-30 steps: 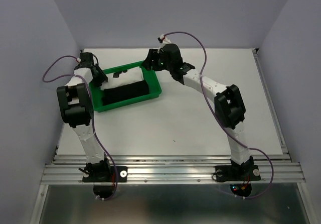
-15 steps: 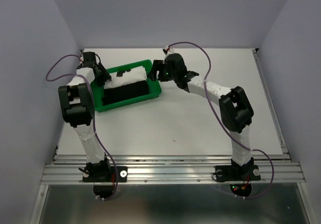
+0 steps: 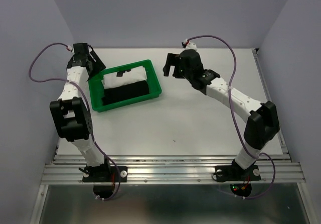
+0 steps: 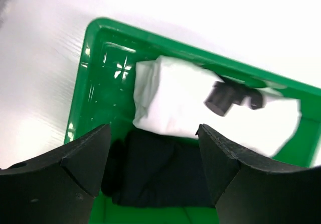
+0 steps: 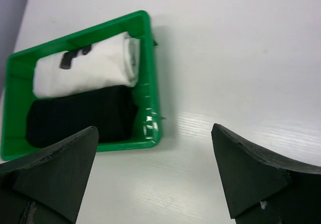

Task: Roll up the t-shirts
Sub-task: Place the T-shirt in the bin, then reset both arms

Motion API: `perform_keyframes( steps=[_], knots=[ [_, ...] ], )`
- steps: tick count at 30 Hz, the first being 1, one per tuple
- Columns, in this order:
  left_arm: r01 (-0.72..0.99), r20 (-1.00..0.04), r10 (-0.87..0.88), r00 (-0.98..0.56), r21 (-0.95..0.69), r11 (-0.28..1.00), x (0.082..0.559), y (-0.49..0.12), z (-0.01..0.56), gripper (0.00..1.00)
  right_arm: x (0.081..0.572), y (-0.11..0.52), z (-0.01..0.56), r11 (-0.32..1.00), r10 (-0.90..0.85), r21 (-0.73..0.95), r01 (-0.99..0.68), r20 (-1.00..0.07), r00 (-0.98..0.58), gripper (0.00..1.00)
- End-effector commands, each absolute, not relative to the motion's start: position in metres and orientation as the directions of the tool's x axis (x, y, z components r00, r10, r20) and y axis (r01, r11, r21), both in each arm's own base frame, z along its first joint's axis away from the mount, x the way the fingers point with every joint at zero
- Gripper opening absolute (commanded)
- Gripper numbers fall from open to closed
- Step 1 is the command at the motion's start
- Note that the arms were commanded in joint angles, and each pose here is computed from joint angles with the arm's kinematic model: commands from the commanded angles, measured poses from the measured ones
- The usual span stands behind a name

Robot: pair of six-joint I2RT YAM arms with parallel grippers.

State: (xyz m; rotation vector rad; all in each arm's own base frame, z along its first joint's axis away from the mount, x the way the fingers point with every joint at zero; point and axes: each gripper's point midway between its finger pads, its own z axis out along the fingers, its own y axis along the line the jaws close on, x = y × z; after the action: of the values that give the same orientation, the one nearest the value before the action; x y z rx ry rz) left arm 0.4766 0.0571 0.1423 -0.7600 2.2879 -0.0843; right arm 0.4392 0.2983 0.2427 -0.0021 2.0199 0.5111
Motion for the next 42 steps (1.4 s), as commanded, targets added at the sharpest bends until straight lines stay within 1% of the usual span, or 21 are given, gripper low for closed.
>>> perform_keyframes(
  steps=[1,2,6,8,10,11,12,14,15,21,22,25,32,37,42],
  knots=[
    [-0.432,-0.726,-0.5,-0.473,-0.303,0.849,0.456,0.05,0.223,0.81,0.414,0.233,0.23,0.982,0.158,0.189,-0.016,-0.86,-0.485,1.0],
    [-0.408,-0.735,-0.494,-0.464,-0.318,0.856,0.453,0.043,0.23,0.81,0.407,0.224,0.228,0.985,0.153,0.174,0.003,-0.859,-0.489,1.0],
    [-0.317,-0.78,-0.452,-0.433,-0.338,0.886,0.415,0.011,0.255,0.81,0.369,0.181,0.213,0.993,0.118,0.089,0.08,-0.841,-0.528,1.0],
    [-0.297,-0.793,-0.438,-0.424,-0.335,0.894,0.402,0.002,0.26,0.81,0.352,0.163,0.218,0.99,0.13,0.082,0.113,-0.843,-0.523,1.0],
    [-0.246,-0.8,-0.413,-0.435,-0.336,0.909,0.383,-0.019,0.263,0.81,0.325,0.142,0.202,0.99,0.117,0.054,0.129,-0.822,-0.557,1.0],
    [-0.228,-0.805,-0.405,-0.433,-0.338,0.913,0.377,-0.026,0.266,0.81,0.32,0.14,0.21,0.989,0.135,0.075,0.13,-0.828,-0.544,1.0],
    [-0.212,-0.811,-0.4,-0.426,-0.34,0.916,0.365,-0.031,0.269,0.81,0.308,0.132,0.198,0.99,0.123,0.059,0.13,-0.812,-0.571,1.0],
    [-0.172,-0.806,-0.395,-0.44,-0.356,0.919,0.352,-0.049,0.272,0.81,0.292,0.124,0.206,0.986,0.158,0.104,0.128,-0.818,-0.553,1.0],
    [-0.154,-0.809,-0.395,-0.435,-0.365,0.918,0.343,-0.054,0.275,0.81,0.281,0.117,0.198,0.987,0.151,0.09,0.134,-0.804,-0.575,1.0],
    [-0.034,-0.792,-0.398,-0.463,-0.433,0.901,0.307,-0.097,0.282,0.84,0.244,0.083,0.204,0.972,0.208,0.108,0.208,-0.805,-0.556,1.0],
    [-0.02,-0.789,-0.399,-0.467,-0.441,0.897,0.303,-0.103,0.282,0.84,0.241,0.08,0.206,0.962,0.248,0.136,0.239,-0.803,-0.541,1.0],
    [0.035,-0.776,-0.385,-0.5,-0.462,0.886,0.289,-0.124,0.273,0.84,0.235,0.084,0.214,0.961,0.268,0.185,0.205,-0.8,-0.536,1.0],
    [0.144,-0.77,-0.31,-0.557,-0.458,0.877,0.263,-0.159,0.252,0.84,0.224,0.078,0.207,0.95,0.303,0.198,0.243,-0.775,-0.555,1.0],
    [0.201,-0.778,-0.277,-0.564,-0.455,0.868,0.256,-0.171,0.251,0.84,0.221,0.079,0.198,0.943,0.324,0.208,0.261,-0.759,-0.565,1.0],
    [0.208,-0.779,-0.272,-0.566,-0.453,0.867,0.258,-0.174,0.251,0.84,0.223,0.079,0.195,0.939,0.333,0.208,0.275,-0.756,-0.563,1.0]
  ],
)
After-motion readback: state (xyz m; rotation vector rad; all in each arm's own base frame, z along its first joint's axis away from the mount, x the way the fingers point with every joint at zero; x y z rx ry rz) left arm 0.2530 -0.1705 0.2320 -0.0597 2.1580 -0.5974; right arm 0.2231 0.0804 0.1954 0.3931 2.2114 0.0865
